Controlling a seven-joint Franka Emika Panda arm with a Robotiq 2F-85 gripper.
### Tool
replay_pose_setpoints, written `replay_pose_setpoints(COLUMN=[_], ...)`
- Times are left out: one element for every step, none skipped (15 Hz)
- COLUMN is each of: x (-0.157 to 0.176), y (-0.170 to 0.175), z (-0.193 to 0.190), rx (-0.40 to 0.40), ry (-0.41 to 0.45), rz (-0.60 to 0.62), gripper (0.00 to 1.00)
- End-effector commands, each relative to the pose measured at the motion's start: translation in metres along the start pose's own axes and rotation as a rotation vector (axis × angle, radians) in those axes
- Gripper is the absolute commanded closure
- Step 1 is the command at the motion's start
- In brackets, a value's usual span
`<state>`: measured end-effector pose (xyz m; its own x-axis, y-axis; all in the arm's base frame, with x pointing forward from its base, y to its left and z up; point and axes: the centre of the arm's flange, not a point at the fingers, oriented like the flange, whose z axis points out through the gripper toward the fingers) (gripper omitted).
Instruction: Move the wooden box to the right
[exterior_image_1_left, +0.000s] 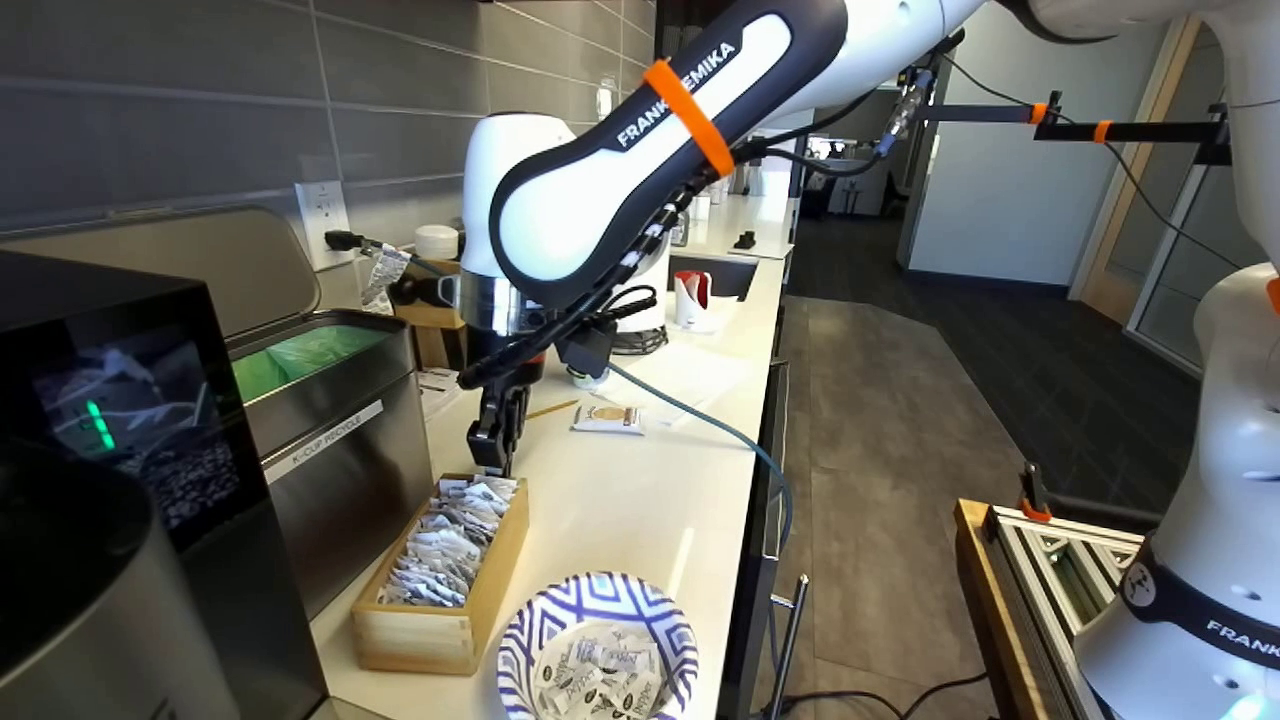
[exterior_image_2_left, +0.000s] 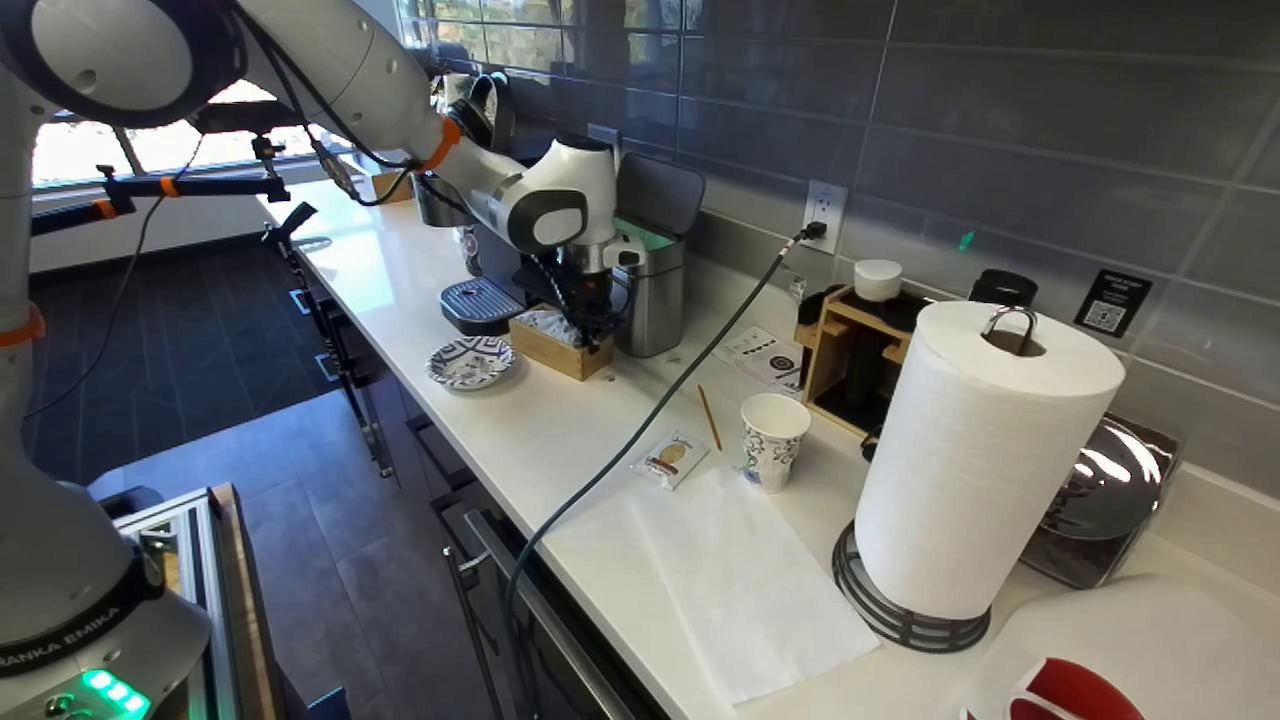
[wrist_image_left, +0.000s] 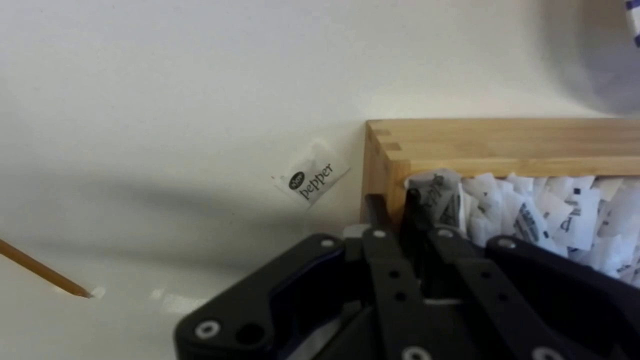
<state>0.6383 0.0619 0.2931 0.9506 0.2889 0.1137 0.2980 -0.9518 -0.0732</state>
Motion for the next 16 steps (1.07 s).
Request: replay_pose_setpoints(x=[-0.004,-0.009,-0.012,-0.015,-0.017,-0.019,-0.024,-0.029,-0.039,-0.051,-0.063,-0.079,-0.093,-0.106,-0.122,-0.137], y=[-0.001,-0.003,-0.005,-0.007,-0.009,-0.009,-0.007,-0.004,0.001,0.006,0.01,0.013,0.015,0.016,0.018,0.019], z=[-0.012,-0.02,-0.027,-0.037,-0.047,-0.057,-0.067,-0.076,-0.084,-0.091,-0.096,-0.101,-0.106,-0.111,-0.114,-0.12], rx=[0.032,0.03,0.029,0.022,0.016,0.002,-0.01,-0.017,-0.026,-0.028,-0.02,-0.008,0.006,0.017,0.016,0.016], ry=[-0.026,-0.022,-0.021,-0.013,-0.003,0.006,0.015,0.019,0.018,0.011,0.004,-0.013,-0.029,-0.035,-0.043,-0.033], rz=[0.007,0.018,0.025,0.033,0.041,0.06,0.088,0.117,0.155,0.201,0.235,0.271,0.301,0.329,0.373,0.42], gripper=[0.97,0.97,0.97,0.97,0.97,0.97,0.97,0.97,0.97,0.97,0.97,0.97,0.97,0.97,0.97,0.97])
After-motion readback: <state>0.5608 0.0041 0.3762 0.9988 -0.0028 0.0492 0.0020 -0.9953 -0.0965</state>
